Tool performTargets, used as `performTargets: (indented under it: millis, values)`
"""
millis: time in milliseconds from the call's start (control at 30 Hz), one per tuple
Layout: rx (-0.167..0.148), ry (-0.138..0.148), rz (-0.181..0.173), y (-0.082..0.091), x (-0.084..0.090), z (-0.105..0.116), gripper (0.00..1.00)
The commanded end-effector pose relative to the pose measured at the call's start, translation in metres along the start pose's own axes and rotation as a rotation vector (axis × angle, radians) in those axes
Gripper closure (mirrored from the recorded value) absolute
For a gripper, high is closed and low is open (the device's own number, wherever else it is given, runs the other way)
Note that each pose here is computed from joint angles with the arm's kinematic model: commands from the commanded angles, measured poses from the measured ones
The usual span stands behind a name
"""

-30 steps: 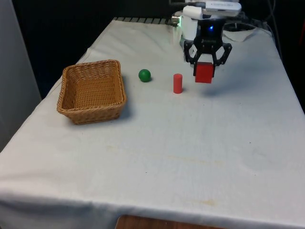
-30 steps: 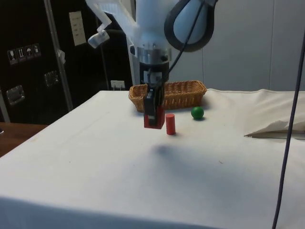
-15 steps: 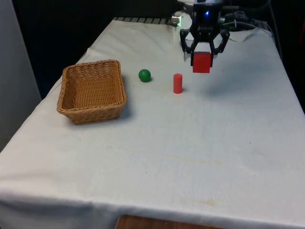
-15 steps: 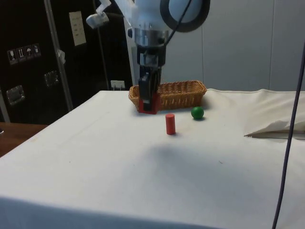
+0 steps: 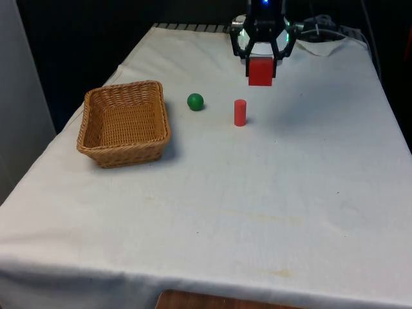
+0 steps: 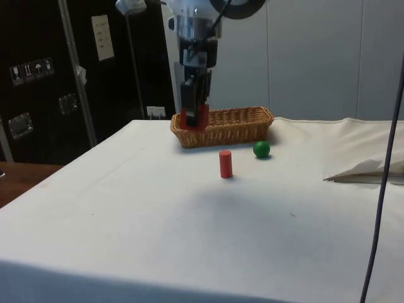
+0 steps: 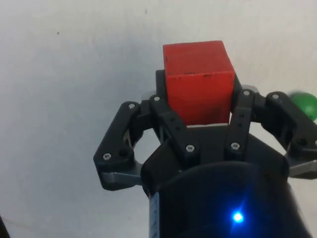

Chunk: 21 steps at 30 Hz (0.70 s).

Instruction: Pick up the object to the left of the cylinder and place it into the basket.

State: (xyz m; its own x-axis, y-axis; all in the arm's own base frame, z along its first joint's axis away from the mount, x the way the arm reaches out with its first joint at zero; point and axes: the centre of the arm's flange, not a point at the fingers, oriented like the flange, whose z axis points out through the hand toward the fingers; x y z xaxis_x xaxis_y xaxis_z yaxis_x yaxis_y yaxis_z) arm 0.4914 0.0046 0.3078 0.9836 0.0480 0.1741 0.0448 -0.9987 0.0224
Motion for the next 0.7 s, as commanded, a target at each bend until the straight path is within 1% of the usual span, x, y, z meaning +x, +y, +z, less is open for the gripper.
performTargets:
  millis: [0, 133, 167, 200, 233, 267, 300, 400, 600, 667]
  values:
    - [0.0, 0.001, 0.0, 0.003, 0.0, -0.001, 1.0]
    - [-0.003, 0.0, 0.002, 0.018, 0.001, -0.004, 1.0]
    - [-0.004, 0.001, 0.003, 0.025, 0.001, -0.005, 1.0]
    - [-0.006, 0.001, 0.003, 0.029, 0.001, -0.005, 1.0]
    - [-0.006, 0.001, 0.004, 0.032, 0.001, -0.006, 1.0]
    - [-0.01, 0.006, 0.004, 0.031, 0.001, -0.004, 1.0]
    - [-0.008, 0.001, 0.004, 0.035, 0.001, -0.005, 1.0]
    - [-0.013, 0.005, 0.004, 0.048, 0.001, -0.006, 1.0]
    - [-0.02, 0.007, 0.007, 0.067, 0.0, -0.007, 1.0]
    - [-0.022, 0.007, 0.006, 0.071, 0.0, -0.007, 1.0]
